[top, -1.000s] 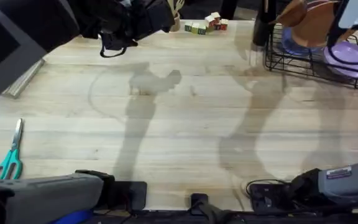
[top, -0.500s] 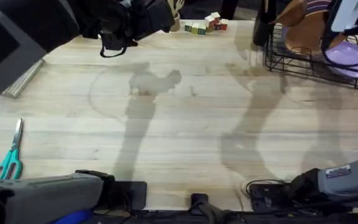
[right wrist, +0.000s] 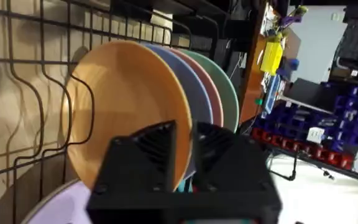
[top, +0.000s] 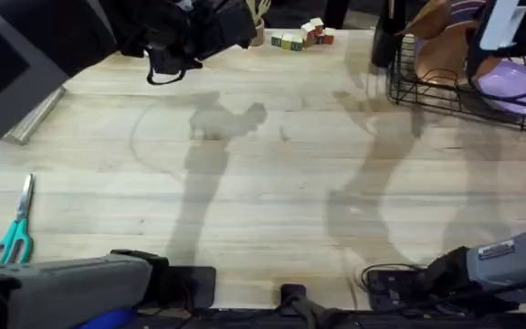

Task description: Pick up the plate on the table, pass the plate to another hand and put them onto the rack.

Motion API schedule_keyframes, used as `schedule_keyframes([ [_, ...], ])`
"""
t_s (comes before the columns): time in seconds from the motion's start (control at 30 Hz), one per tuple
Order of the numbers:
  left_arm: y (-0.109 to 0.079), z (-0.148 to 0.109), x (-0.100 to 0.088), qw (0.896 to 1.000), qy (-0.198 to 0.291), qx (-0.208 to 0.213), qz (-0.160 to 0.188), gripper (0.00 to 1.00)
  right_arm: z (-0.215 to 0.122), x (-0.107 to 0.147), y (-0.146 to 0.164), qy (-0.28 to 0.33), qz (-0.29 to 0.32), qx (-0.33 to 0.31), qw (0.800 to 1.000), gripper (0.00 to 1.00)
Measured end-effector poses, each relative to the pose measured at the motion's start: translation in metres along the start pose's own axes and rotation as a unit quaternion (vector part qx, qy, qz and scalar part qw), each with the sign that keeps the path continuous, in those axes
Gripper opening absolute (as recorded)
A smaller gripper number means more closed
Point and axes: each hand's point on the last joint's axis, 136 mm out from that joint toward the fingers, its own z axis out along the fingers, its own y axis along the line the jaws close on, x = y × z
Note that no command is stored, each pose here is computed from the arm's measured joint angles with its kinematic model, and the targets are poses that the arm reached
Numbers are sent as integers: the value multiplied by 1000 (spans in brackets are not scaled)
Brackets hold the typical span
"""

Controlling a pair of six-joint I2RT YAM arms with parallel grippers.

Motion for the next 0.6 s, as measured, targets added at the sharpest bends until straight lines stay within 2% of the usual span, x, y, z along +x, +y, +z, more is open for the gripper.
schedule_keyframes([
  [0.07,1,0,2,1000,3,-2,-1,995,0,0,0,0,2,0,1000,357],
  [0.2,3,0,5,1000,10,-6,-2,995,1,1,1,0,3,-1,1000,927],
  [0.23,3,0,5,1000,10,-6,-2,995,1,1,1,0,3,0,1000,976],
  [0.6,3,0,5,1000,10,-6,-2,995,-1,-1,2,-1,35,-4,999,992],
])
